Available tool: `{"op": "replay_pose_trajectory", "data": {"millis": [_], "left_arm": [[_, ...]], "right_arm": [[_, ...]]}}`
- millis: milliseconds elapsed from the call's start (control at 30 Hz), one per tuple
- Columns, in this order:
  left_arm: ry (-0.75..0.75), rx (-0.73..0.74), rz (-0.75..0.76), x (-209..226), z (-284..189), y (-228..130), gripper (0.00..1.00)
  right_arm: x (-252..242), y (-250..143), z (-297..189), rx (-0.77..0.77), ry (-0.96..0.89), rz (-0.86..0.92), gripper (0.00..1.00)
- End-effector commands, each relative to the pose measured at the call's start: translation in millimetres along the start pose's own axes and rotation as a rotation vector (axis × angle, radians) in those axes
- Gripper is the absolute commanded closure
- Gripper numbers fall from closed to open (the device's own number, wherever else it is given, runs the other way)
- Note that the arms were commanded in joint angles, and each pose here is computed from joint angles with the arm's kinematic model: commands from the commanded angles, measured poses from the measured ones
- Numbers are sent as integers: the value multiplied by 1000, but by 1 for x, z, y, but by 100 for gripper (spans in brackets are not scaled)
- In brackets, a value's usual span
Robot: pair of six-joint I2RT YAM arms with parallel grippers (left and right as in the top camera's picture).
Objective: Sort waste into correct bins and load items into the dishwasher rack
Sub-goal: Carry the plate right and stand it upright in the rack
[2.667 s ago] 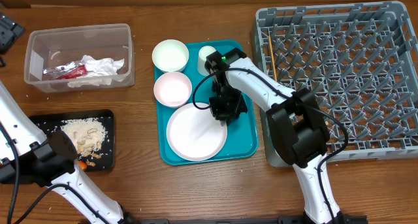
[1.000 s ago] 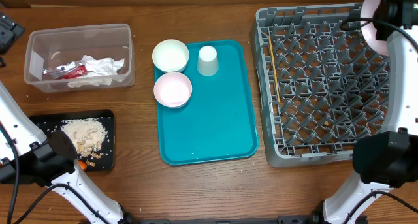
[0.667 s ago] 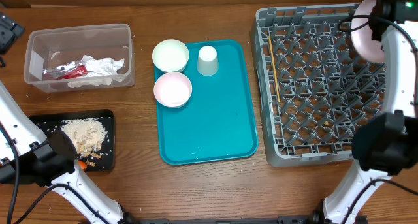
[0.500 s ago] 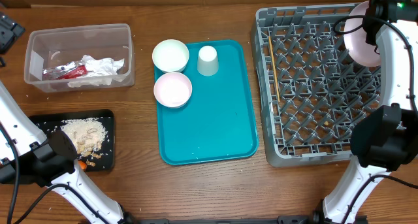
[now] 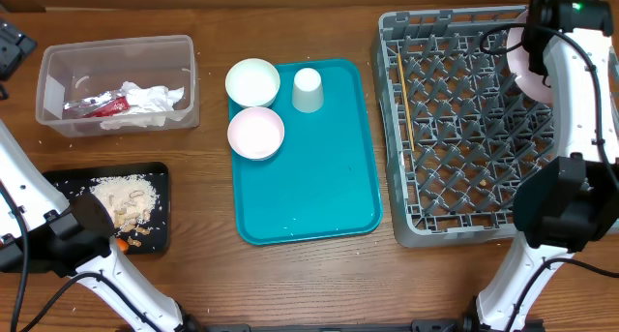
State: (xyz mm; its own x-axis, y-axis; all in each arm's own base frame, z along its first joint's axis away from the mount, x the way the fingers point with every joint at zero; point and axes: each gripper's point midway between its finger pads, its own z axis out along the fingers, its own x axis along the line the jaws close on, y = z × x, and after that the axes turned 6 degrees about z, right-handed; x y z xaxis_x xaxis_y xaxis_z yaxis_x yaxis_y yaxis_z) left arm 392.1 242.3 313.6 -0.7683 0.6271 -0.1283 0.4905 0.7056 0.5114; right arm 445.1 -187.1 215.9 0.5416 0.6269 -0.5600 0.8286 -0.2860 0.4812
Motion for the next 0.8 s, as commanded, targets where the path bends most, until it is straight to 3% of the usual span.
{"op": "replay_pose_trajectory", "data": {"millis": [0, 367, 400, 433, 500, 567, 733, 767], "left_arm": [[5, 2, -8, -2, 3, 0, 0], [5, 2, -8, -2, 3, 0, 0], [5, 2, -8, -2, 3, 0, 0], [5, 2, -8, -2, 3, -1, 0], [5, 2, -8, -2, 3, 0, 0], [5, 2, -8, -2, 3, -1, 0], [5, 2, -8, -2, 3, 0, 0], [5, 2, -8, -2, 3, 0, 0]], "right_arm": [[12, -8, -8, 22, 45, 79, 96], [-9, -27, -3, 91, -38, 159, 96], [-9, -27, -4, 93, -38, 156, 90], [-9, -29, -4, 98, -37, 155, 61], [-11, -31, -6, 106, -40, 154, 24], [-14, -31, -9, 109, -38, 173, 0], [-11, -19, -36, 105, 117, 254, 0], [-1, -10, -55, 102, 252, 277, 0]]}}
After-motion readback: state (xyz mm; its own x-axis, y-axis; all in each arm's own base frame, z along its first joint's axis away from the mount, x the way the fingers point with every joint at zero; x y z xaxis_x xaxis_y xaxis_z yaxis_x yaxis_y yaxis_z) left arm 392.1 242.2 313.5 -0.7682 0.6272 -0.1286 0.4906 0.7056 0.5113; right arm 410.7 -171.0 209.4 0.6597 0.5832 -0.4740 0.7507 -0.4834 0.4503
